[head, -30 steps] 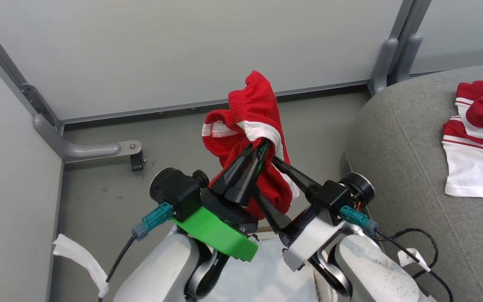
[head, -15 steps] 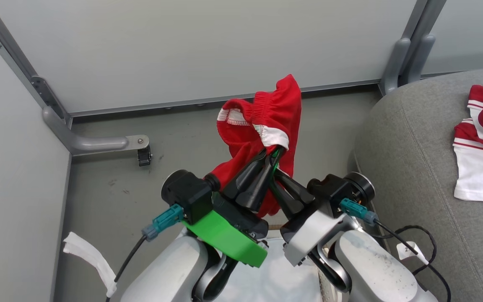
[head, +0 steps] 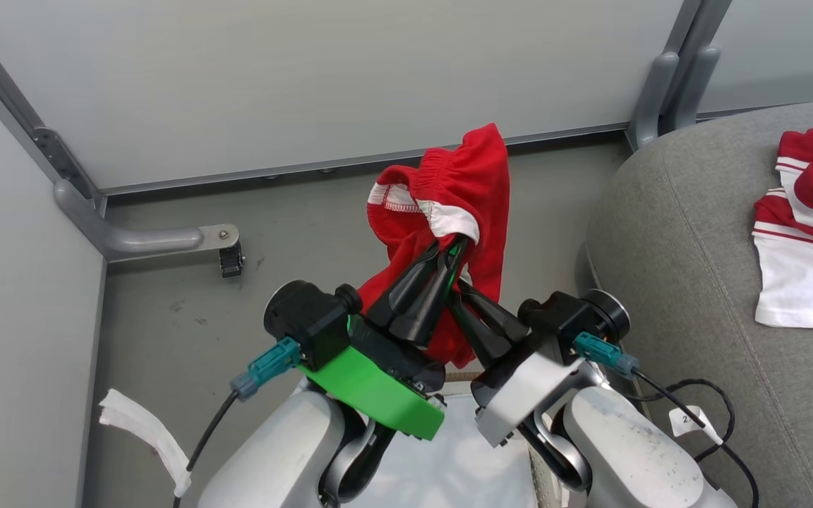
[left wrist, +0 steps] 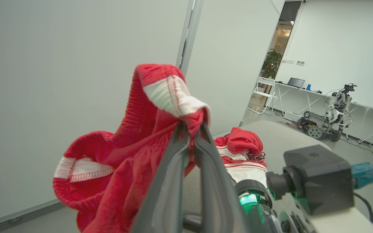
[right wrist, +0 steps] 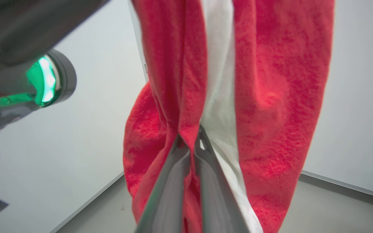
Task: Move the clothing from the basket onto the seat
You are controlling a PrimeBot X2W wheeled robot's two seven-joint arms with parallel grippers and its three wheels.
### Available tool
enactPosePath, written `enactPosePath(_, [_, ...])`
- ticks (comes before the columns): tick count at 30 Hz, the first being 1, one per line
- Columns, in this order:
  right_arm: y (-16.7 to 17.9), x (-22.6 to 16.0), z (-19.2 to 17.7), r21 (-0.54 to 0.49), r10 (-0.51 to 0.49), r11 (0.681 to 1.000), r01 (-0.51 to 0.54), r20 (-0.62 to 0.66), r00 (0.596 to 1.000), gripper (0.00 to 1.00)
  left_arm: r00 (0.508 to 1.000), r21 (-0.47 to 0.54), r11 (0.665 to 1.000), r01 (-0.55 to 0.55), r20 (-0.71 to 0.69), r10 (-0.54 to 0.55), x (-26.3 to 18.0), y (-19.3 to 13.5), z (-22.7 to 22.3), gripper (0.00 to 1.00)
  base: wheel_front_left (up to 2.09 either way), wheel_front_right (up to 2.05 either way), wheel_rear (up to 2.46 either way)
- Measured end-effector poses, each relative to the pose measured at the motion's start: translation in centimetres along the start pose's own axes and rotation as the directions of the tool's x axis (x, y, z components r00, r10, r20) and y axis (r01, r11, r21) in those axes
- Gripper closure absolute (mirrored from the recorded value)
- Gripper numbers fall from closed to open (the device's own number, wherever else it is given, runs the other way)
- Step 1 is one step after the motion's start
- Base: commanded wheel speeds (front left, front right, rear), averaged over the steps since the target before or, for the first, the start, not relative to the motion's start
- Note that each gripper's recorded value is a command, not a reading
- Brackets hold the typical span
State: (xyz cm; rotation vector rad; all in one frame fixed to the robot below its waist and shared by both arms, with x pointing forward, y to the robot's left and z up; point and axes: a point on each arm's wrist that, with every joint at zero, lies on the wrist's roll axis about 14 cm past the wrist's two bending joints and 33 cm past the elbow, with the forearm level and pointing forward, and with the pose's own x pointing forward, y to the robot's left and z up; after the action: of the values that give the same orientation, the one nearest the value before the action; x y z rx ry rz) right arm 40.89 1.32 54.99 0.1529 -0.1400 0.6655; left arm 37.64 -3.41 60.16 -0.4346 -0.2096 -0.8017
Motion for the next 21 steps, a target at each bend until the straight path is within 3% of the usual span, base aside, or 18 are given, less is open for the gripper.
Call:
enactPosePath(2, [-0.1,0.0,0.1,0.0,-0.002,1.0,0.002,0.005,1.0,1.0,1.0,0.0,1.0,-0.007,0.0,0.007,0.0,0.3,0.0,0.0,0.0,0.0,0.0])
enactPosePath(11, [-1.3,-0.6,1.1,-0.007,-0.04,0.999,0.041,0.031,0.999,1.0,1.0,0.03,1.0,-0.007,-0.022,0.008,0.4,0.8,-0.9,0.0,0.0,0.0,0.0])
enactPosePath(21, [-5.3,-3.7,2.3,-0.019,-0.185,0.982,0.186,0.053,0.981,1.0,0.994,-0.005,0.996,0.088,-0.071,-0.088,2.5,-1.1,-3.6,0.0,0.0,0.0,0.0])
